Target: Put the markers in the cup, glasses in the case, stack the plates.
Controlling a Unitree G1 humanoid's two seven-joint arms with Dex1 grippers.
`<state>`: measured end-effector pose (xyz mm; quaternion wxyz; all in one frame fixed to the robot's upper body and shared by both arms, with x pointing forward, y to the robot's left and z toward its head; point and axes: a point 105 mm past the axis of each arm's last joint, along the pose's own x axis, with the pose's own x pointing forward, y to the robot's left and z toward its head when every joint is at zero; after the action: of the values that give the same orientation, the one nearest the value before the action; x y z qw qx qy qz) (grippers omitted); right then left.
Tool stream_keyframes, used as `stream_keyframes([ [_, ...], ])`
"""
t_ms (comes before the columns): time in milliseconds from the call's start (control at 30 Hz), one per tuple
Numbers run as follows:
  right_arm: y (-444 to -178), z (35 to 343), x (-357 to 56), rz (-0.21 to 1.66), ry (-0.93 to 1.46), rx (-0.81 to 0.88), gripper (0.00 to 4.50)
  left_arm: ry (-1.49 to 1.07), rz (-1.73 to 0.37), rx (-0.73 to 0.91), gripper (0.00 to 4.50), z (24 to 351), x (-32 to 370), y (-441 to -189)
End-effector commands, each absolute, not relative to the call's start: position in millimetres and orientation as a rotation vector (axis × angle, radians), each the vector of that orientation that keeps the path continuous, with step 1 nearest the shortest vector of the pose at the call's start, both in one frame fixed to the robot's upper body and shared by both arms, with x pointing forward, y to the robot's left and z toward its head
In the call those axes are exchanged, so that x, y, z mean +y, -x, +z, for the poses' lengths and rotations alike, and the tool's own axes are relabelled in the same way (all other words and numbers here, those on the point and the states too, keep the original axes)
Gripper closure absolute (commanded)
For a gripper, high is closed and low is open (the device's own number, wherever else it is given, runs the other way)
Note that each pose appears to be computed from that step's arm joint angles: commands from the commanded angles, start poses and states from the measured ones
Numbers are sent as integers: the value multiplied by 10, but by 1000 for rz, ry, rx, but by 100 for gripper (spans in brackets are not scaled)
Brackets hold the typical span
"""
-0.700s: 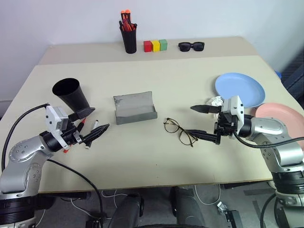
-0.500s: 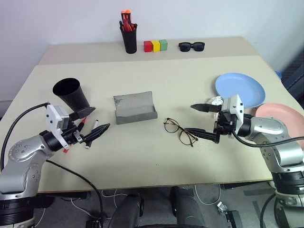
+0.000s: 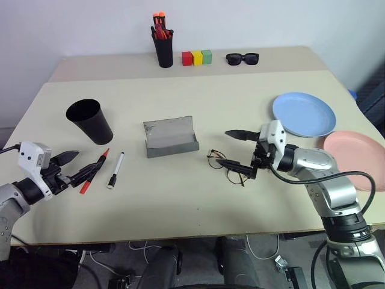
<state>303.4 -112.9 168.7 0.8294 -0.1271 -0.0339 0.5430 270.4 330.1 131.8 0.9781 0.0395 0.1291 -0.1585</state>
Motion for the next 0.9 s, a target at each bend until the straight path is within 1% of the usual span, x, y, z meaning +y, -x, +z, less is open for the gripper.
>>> stream_keyframes([
  [33,-2924,1891,-1037,1179,294,-163,2,-73,-231,272,0,1396,3389,-2872],
  [167,-2889,1923,-978,1182,289,-182,2,-72,-256,300,0,1358,3284,-3037],
  [333,-2894,1933,-984,1158,284,-192,2,-78,-301,383,0,1236,3151,-3137],
  [467,-2870,1922,-1007,1148,290,-190,2,-101,-308,431,0,1159,3121,-3181],
  [567,-2890,1919,-1033,1126,288,-191,2,-95,-300,554,0,1021,3124,-3202],
  [633,-2878,1913,-1028,1122,286,-192,2,-54,-344,574,0,1017,3060,-3204],
  [733,-2860,1898,-1025,1117,288,-192,0,-41,-386,597,76,1001,2994,-3198],
  [900,-2871,1896,-1026,1106,292,-194,0,-57,-411,641,320,959,2963,-3147],
])
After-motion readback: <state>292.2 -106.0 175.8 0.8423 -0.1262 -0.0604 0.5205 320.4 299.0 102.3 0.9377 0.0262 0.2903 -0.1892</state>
